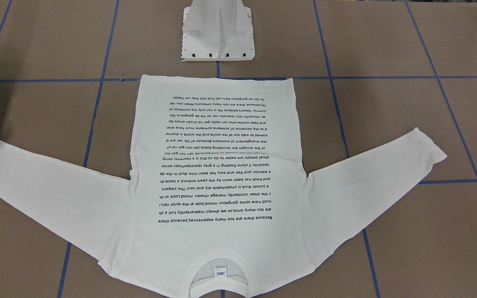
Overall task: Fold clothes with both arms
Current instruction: 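Move the right gripper to the sleeve cuff nearest it and grasp it, then lift the sleeve with the right gripper and fold it across the shirt front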
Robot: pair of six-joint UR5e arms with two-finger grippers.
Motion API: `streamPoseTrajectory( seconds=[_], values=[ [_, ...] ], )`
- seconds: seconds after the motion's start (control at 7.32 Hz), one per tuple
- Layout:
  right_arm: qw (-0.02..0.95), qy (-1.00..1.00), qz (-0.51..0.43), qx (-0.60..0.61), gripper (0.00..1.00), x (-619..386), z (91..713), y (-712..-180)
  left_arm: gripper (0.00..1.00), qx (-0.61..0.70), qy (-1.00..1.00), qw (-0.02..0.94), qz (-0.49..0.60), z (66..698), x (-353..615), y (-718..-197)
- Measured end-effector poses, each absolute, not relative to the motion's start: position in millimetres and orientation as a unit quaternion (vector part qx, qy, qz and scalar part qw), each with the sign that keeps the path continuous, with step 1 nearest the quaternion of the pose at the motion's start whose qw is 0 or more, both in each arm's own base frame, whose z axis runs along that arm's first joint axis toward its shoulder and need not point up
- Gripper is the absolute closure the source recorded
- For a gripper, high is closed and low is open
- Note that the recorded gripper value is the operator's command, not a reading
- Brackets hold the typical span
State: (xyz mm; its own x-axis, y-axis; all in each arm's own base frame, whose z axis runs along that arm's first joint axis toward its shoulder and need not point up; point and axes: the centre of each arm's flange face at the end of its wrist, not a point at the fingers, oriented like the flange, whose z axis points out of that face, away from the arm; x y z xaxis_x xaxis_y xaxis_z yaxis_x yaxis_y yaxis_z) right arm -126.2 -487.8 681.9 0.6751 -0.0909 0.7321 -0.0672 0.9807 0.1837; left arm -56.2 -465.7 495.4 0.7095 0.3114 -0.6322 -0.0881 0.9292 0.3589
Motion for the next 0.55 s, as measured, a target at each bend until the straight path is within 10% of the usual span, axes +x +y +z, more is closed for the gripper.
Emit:
streamPoseTrajectory(
  seconds=[0.55],
  values=[
    [0.921,-0.382,0.034,0.068,1.0,-109,473,-516,0.0,0.151,0.365,0.912,0.109,497,-56,-466]
  ],
)
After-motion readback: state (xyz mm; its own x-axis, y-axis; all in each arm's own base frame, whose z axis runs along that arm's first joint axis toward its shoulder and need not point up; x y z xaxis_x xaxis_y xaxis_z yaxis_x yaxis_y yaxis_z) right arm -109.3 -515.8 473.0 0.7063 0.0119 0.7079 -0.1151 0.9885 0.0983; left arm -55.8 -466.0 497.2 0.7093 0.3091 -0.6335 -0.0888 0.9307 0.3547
